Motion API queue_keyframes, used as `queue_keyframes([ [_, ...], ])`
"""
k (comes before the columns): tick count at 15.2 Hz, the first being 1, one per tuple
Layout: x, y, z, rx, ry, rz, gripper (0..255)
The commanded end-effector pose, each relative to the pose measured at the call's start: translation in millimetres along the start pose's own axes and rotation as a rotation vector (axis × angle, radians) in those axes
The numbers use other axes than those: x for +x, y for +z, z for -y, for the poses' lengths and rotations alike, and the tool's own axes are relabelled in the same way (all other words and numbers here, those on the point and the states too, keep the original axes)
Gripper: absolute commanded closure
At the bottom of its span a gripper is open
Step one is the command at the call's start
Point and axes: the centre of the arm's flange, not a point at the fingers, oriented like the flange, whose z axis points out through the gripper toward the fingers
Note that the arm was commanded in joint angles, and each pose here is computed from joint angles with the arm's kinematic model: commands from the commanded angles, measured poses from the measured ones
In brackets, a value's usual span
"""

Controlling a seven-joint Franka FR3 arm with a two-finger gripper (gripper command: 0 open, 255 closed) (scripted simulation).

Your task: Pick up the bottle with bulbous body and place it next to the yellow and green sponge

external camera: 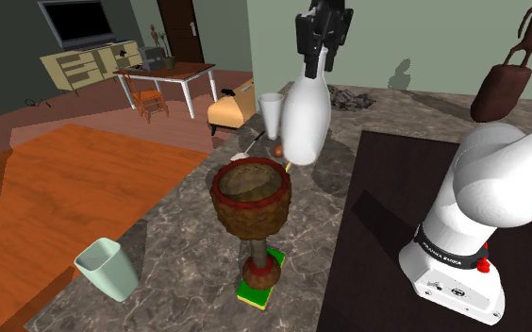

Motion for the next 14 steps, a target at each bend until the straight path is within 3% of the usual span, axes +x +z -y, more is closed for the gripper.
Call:
queue_keyframes([
  [1, -1, 11, 1, 0.0, 0.0, -0.001, 255],
  [14, -6, 79, 0, 0.0, 0.0, -0.001, 255],
])
